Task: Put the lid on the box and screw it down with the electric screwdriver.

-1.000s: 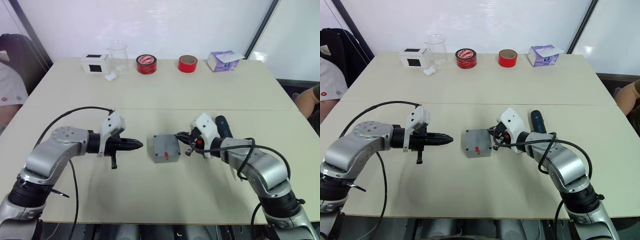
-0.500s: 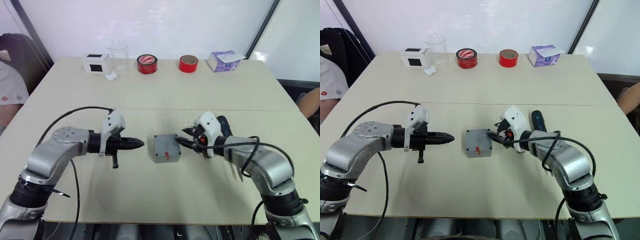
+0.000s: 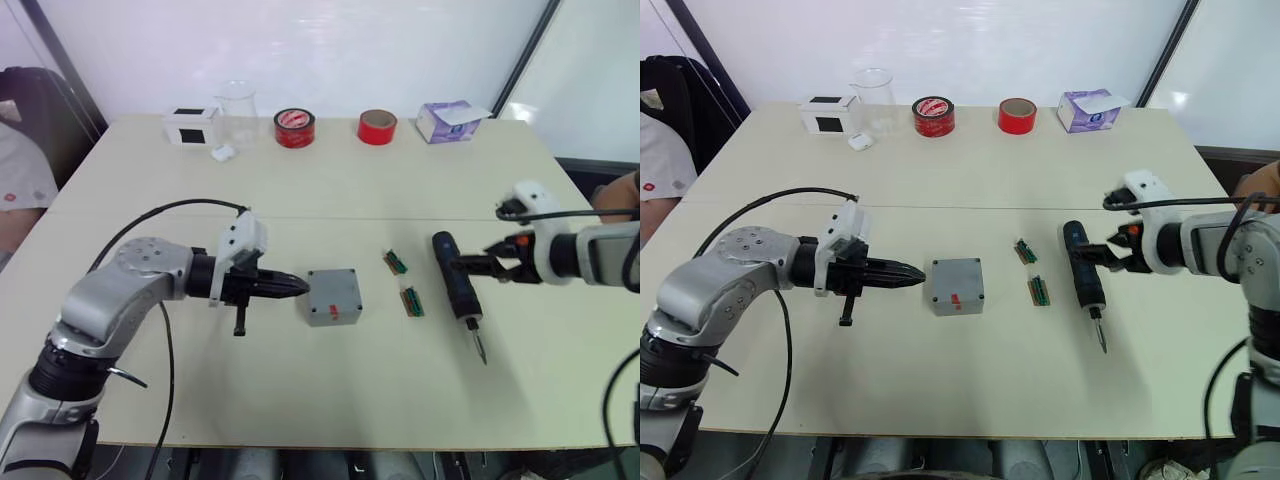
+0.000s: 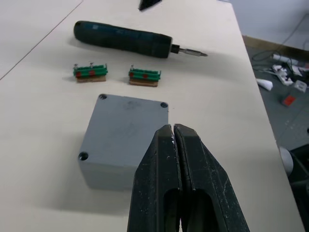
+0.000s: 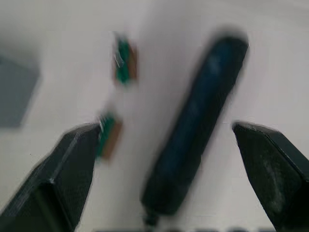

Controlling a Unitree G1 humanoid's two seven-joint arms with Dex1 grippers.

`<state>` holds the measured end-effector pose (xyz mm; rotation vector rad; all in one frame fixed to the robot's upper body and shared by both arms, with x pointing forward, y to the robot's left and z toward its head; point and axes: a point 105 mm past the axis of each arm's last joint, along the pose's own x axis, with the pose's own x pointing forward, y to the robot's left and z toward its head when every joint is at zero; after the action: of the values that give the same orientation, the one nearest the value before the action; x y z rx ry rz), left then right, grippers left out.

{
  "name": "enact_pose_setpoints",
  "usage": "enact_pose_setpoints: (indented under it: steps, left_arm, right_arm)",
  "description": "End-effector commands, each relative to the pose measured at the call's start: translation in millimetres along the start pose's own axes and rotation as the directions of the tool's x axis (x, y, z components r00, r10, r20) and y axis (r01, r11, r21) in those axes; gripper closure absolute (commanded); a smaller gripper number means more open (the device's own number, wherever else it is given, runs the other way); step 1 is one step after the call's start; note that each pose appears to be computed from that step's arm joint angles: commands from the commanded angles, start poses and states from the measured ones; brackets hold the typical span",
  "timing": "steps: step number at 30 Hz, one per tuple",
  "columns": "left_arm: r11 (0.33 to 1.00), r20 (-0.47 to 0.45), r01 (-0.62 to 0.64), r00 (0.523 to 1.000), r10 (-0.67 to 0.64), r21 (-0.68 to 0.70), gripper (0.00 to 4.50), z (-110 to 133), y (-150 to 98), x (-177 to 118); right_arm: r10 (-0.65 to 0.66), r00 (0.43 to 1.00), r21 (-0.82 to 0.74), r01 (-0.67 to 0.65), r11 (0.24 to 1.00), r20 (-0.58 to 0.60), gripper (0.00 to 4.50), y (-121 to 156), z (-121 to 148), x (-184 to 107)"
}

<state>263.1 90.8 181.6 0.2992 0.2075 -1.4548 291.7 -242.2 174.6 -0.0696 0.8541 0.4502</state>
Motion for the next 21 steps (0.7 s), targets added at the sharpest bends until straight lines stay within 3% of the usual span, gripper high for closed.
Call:
enact_pose_setpoints:
  steps: [1, 7, 19, 21]
  left_arm:
    - [0.995, 0.004, 0.058, 0.998, -0.059, 0.087, 4.5, 9.1, -11.5, 8.0]
    - [0.992, 0.004, 0.065, 0.998, -0.066, 0.105, 4.5, 8.6, -17.4, 13.2]
    - [0.997, 0.01, -0.001, 1.0, 0.0, 0.074, 4.5, 3.7, -19.0, 12.3]
    - [0.998, 0.011, -0.01, 1.0, 0.009, 0.069, 4.5, 2.8, -19.9, 11.9]
  right_arm:
    - [0.042, 0.994, 0.067, -0.035, 0.997, -0.104, 0.04, -4.4, -16.8, 4.9]
    - [0.085, 0.984, 0.162, -0.059, 0.985, -0.159, 0.04, -8.6, -13.7, 23.1]
    - [0.026, 0.948, 0.122, 0.013, 0.992, -0.319, 0.04, -22.1, -23.8, 53.3]
    - [0.018, 0.939, 0.103, 0.018, 0.995, -0.343, 0.51, -24.2, -26.7, 55.7]
